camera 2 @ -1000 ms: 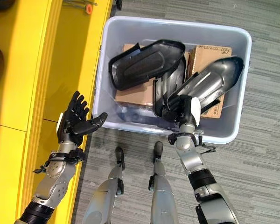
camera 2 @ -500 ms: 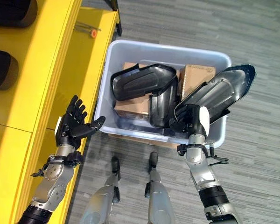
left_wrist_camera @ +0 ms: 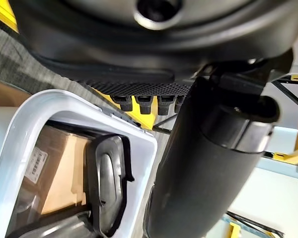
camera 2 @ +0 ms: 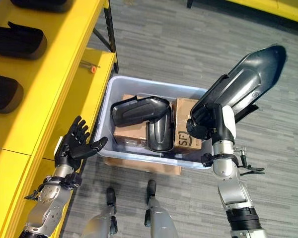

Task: Move parts from the plastic box to the shelf.

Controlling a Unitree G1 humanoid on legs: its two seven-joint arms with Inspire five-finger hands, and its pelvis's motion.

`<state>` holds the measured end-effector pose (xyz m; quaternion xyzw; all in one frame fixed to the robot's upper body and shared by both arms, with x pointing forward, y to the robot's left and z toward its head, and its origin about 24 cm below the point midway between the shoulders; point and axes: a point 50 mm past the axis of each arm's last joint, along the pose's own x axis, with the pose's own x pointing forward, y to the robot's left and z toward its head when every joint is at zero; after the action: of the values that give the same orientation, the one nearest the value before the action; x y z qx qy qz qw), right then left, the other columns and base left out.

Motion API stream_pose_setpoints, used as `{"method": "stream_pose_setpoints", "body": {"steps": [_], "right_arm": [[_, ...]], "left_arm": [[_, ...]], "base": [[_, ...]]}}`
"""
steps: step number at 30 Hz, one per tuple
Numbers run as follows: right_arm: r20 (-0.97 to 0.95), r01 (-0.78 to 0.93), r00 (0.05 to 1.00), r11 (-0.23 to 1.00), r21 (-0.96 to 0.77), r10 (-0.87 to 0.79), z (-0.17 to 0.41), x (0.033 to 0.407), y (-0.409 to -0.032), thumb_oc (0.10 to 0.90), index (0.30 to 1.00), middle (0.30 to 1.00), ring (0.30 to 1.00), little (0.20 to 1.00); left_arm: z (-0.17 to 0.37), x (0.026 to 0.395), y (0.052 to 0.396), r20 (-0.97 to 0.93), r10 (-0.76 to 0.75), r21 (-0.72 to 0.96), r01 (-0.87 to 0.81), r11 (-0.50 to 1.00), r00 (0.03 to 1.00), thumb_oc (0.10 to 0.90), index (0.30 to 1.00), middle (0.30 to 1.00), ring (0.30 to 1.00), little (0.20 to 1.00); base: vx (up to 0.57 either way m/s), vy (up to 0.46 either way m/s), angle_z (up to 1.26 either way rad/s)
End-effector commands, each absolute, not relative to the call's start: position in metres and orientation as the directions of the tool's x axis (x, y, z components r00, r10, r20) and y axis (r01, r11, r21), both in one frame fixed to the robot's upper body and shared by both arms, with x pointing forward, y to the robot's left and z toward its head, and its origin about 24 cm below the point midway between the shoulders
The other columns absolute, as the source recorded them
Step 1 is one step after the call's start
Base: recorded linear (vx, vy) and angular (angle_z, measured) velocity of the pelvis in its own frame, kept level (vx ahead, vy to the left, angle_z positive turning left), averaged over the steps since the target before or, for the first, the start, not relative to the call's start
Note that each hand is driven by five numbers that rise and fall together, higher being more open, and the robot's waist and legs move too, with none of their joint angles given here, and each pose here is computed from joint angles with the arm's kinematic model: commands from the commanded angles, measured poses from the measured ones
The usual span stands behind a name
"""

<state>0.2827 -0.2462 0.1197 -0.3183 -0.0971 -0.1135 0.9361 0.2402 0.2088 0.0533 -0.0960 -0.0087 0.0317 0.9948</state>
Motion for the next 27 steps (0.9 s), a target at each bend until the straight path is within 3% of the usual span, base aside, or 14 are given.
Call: {"method": "stream_pose_setpoints", "body": {"steps": [1, 14, 27], "right_arm": [[0.409, 0.304, 0.911, 0.760, -0.575, -0.054, 0.156, 0.278, -0.250, 0.400, 0.300, 0.300, 0.300, 0.300], [0.381, 0.200, 0.921, 0.736, -0.646, 0.085, 0.176, 0.291, -0.242, 0.400, 0.300, 0.300, 0.300, 0.300], [0.448, 0.131, 0.853, 0.720, -0.682, 0.268, 0.222, 0.311, -0.209, 0.400, 0.300, 0.300, 0.300, 0.300]], "left_arm": [[0.074, 0.235, 0.217, 0.130, 0.016, -0.103, -0.002, 0.995, 0.991, 0.900, 1.000, 1.000, 1.000, 1.000], [0.068, 0.224, 0.222, 0.091, 0.032, -0.109, -0.022, 0.994, 0.995, 0.900, 1.000, 1.000, 1.000, 1.000], [0.066, 0.211, 0.230, 0.091, 0.119, -0.163, -0.103, 0.981, 0.989, 0.900, 1.000, 1.000, 1.000, 1.000]], "base": [[0.00, 0.000, 0.00], [0.01, -0.036, 0.04], [-0.07, -0.139, 0.14]]}}
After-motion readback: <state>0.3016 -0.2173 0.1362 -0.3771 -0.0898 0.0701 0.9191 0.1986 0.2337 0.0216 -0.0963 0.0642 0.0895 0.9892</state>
